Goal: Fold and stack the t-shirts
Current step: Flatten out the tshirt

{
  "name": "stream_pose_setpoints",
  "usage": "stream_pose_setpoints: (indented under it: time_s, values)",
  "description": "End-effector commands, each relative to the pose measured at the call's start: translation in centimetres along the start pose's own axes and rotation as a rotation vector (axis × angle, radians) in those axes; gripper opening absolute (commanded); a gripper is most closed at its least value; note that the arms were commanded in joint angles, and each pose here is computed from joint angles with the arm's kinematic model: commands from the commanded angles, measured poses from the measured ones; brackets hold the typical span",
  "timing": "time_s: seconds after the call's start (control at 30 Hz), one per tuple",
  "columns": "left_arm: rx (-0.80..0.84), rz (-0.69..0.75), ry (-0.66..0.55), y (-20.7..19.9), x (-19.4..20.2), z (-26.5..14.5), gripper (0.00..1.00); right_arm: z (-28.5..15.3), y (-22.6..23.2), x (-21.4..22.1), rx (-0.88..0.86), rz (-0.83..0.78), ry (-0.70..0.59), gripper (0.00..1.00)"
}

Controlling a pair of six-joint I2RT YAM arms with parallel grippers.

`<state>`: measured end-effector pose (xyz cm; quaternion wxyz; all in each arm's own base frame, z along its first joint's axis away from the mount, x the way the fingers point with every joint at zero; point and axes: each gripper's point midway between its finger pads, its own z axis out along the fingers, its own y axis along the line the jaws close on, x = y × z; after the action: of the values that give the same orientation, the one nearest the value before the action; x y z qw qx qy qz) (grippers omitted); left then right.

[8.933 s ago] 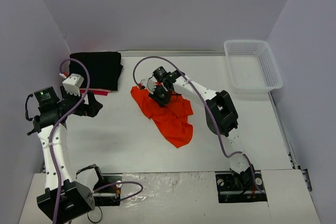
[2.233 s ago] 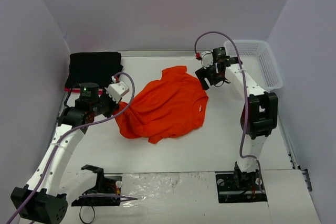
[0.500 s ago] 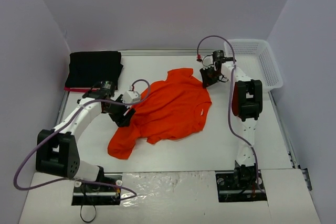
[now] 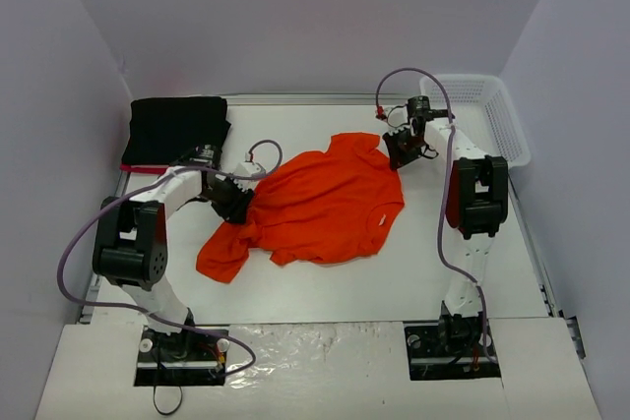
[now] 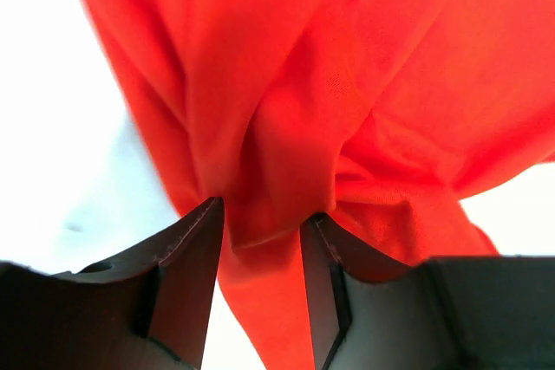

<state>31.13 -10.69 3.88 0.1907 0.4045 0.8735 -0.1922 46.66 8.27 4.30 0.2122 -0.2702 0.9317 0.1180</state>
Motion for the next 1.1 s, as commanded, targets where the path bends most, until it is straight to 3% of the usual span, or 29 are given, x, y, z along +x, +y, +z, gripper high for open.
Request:
stream_pose_setpoints:
  time_s: [0.0,0.1,0.33,0.43,0.63,0.67,0.7,0.73,0.83,0.93,1.07]
  values:
    - [0.009,0.040,-0.184,1.1,-5.0,-2.2,0.39,-1.8,0.3,0.9,0.019,-0.017,0.022,0.00]
    - [0.015,0.038,-0.230,1.6,-6.2,-3.0,0.42,-1.7,0.4,1.7,0.016,-0.015,0.037,0.00]
    - [0.132,0.022,-0.131,1.1,-4.0,-0.6,0.41,-1.7,0.6,1.9,0.014,-0.014,0.041,0.00]
    - [0.155,0.014,-0.087,0.8,-2.5,0.2,0.30,-2.0,0.5,1.6,0.024,-0.016,0.034,0.00]
    - [0.175,0.025,-0.037,0.0,-0.6,0.6,0.31,-2.8,0.5,1.5,0.039,-0.024,0.027,0.00]
    - [0.184,0.022,-0.036,-0.2,-0.5,0.6,0.26,-2.9,0.5,1.5,0.040,-0.024,0.027,0.00]
    - [0.195,0.024,-0.037,-0.6,-0.5,0.4,0.08,-2.9,0.5,1.5,0.043,-0.027,0.025,0.00]
    - [0.201,0.022,-0.039,-0.7,-0.5,0.2,0.03,-3.1,0.5,1.4,0.045,-0.027,0.023,0.00]
    - [0.206,0.022,-0.047,-1.1,-0.9,-0.5,0.02,-3.4,0.5,1.6,0.047,-0.025,0.022,0.00]
    - [0.139,0.029,-0.051,-0.2,-1.8,-1.9,0.02,-4.7,0.7,0.9,0.065,-0.032,-0.005,0.00]
    - [-0.062,0.065,-0.145,1.7,-5.4,-7.3,0.02,-7.0,0.4,-0.1,0.114,-0.044,-0.046,0.00]
